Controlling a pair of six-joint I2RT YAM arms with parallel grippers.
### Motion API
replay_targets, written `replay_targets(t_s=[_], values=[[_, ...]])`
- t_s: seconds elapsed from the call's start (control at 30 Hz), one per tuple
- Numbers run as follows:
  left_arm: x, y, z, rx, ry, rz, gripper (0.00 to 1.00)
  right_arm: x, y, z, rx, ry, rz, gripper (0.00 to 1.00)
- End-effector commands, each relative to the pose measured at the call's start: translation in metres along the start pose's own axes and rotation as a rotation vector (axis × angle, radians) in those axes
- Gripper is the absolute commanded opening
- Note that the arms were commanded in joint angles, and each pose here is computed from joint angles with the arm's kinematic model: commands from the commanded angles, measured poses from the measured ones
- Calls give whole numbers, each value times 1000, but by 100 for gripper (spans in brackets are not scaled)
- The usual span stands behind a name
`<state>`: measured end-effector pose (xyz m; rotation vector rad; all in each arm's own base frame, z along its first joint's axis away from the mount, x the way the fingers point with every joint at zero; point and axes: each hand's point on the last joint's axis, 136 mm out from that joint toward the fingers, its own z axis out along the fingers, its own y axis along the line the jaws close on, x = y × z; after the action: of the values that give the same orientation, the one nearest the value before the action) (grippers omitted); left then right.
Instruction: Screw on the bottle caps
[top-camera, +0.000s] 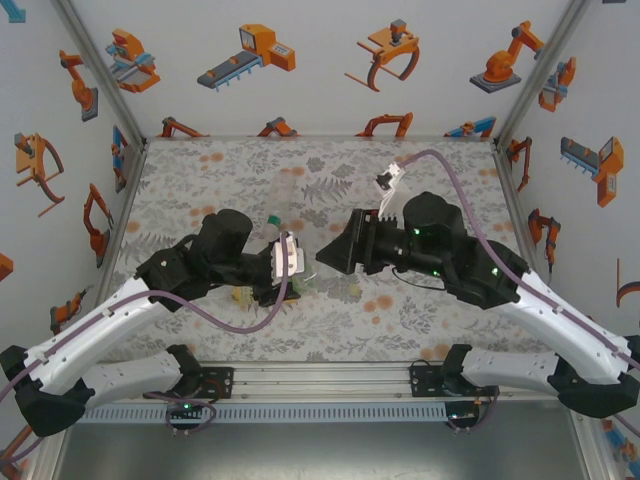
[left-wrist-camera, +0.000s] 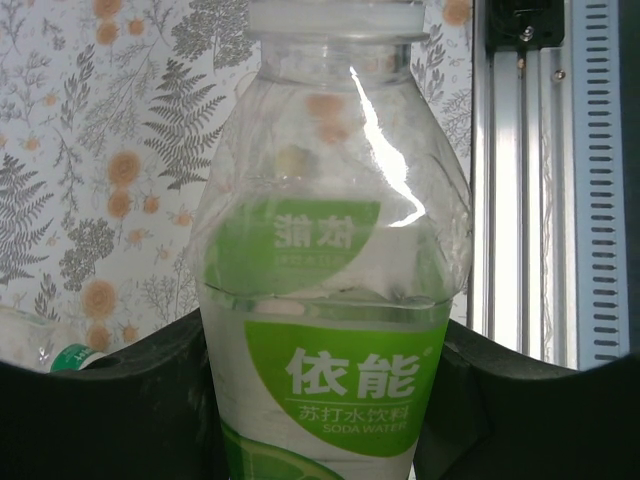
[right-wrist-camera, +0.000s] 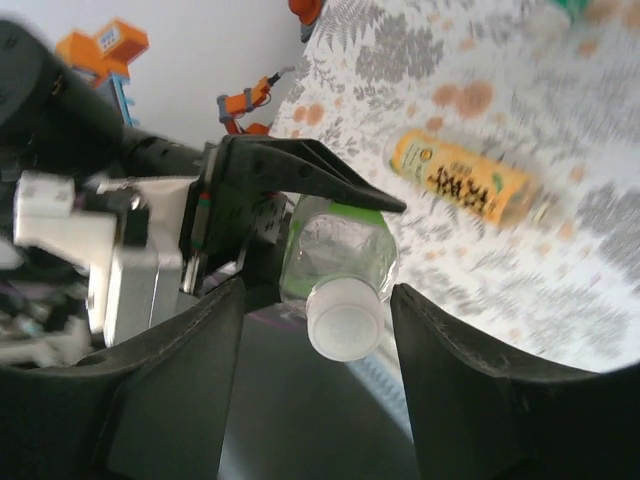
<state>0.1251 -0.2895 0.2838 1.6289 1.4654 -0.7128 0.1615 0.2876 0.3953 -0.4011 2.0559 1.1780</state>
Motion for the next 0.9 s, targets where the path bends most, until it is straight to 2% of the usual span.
replay_targets(t_s=[0.0, 0.13, 0.3, 0.67, 0.87], values=[[-11, -9, -1, 49, -53, 29, 0, -11, 41, -15, -182, -65, -475, 57], [-13, -11, -3, 57, -62, 21, 0, 13, 56, -20, -313, 17, -788, 58], [-14, -13, -4, 64, -69, 19, 0, 36, 58, -23, -406, 78, -1019, 56], [-18, -15, -5, 76, -83, 20, 0, 53, 48, -9, -429, 90, -1036, 48], [-19, -14, -7, 72, -85, 23, 0, 53, 45, -11, -418, 76, -1025, 37]])
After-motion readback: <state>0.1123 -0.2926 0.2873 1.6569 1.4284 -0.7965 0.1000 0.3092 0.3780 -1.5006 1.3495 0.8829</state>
